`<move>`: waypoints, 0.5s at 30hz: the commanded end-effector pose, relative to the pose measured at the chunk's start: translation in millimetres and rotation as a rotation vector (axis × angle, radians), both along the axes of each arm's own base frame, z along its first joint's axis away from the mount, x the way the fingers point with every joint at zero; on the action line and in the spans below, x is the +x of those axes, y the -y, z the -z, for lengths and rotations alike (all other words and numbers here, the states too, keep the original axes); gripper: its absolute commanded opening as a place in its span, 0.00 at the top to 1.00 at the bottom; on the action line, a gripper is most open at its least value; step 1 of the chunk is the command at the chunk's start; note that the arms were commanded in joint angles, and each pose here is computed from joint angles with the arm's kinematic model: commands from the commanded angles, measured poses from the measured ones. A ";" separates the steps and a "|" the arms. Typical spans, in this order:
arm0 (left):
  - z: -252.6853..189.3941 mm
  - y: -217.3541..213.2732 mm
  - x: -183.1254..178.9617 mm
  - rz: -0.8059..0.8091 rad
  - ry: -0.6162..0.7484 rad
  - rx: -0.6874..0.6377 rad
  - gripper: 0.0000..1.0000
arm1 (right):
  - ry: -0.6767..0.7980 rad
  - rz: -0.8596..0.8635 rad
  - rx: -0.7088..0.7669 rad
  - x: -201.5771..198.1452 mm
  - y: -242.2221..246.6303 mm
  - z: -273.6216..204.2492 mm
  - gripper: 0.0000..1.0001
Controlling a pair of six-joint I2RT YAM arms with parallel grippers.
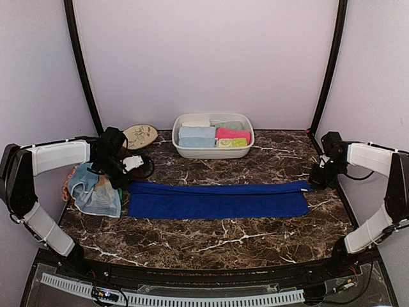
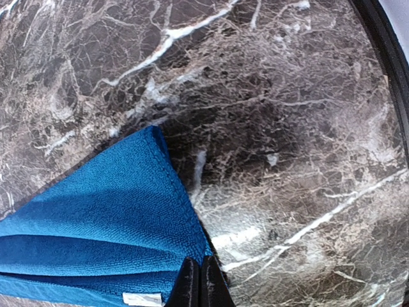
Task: Roll the towels
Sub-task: Fold the towel at the center of the board.
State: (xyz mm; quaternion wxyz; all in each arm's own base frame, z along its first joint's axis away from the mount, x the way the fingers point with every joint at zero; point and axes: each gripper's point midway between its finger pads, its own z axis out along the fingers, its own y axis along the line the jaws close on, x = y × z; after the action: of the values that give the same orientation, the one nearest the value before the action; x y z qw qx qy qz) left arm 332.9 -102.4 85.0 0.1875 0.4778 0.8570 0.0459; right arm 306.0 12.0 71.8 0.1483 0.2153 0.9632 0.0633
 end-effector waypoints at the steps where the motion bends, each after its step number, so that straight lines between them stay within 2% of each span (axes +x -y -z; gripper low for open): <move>1: -2.3 4.1 -23.4 0.034 -0.047 -0.018 1.00 | -0.009 -0.003 -0.058 -11.2 9.2 -3.3 1.00; 7: -0.8 13.7 -39.9 0.065 -0.088 -0.053 1.00 | -0.011 -0.008 -0.035 -22.7 4.9 0.8 1.00; 15: 6.5 11.7 -48.1 0.073 -0.088 -0.024 1.00 | -0.011 -0.007 -0.030 -31.2 3.4 0.8 1.00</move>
State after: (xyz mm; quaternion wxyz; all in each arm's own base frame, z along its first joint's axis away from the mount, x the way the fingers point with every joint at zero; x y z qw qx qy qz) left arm 294.8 -116.8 75.1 0.1605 0.5050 0.8480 0.0067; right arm 275.5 10.0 64.2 0.1362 0.2117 0.9663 0.0545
